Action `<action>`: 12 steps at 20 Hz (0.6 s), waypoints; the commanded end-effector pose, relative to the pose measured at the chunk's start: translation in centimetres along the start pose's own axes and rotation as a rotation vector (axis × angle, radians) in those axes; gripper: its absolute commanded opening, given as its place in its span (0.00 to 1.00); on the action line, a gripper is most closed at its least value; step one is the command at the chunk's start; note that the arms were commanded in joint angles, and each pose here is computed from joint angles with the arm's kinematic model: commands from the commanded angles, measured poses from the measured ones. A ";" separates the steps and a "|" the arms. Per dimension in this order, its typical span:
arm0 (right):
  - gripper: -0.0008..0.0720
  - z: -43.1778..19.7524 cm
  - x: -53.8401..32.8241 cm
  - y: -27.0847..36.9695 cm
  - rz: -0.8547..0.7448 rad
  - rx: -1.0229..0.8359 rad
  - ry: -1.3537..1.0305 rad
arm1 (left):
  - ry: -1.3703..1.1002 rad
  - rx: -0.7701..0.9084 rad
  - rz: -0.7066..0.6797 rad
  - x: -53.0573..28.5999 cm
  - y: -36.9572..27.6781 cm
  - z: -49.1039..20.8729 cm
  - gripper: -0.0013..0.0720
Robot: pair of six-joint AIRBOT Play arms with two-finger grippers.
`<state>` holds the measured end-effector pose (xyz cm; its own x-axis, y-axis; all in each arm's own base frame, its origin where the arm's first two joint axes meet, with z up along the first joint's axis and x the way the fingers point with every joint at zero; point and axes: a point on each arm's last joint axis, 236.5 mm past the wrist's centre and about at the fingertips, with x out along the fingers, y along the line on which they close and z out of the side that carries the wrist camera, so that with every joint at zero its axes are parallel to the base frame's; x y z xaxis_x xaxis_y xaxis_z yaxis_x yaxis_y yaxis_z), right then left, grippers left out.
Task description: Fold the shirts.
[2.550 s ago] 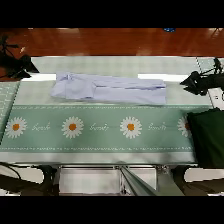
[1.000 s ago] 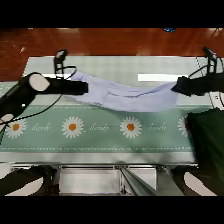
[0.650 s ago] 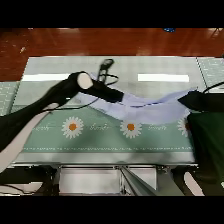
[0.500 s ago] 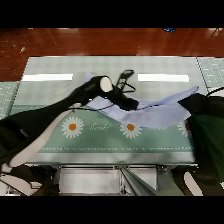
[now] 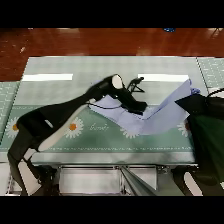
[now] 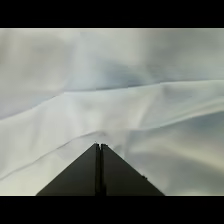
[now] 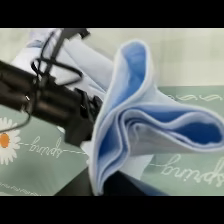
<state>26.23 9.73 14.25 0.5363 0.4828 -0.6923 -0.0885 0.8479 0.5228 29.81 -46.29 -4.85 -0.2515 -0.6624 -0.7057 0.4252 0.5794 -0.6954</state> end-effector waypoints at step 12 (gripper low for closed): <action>0.04 3.4 24.7 17.1 0.314 -0.141 0.261 | -0.646 -0.258 0.421 -36.6 13.7 -10.7 0.04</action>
<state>38.26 29.10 11.46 0.3140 0.7172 -0.6221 -0.3243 0.6969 0.6396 38.39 -14.58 9.34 0.3233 -0.5582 -0.7641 0.2346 0.8296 -0.5067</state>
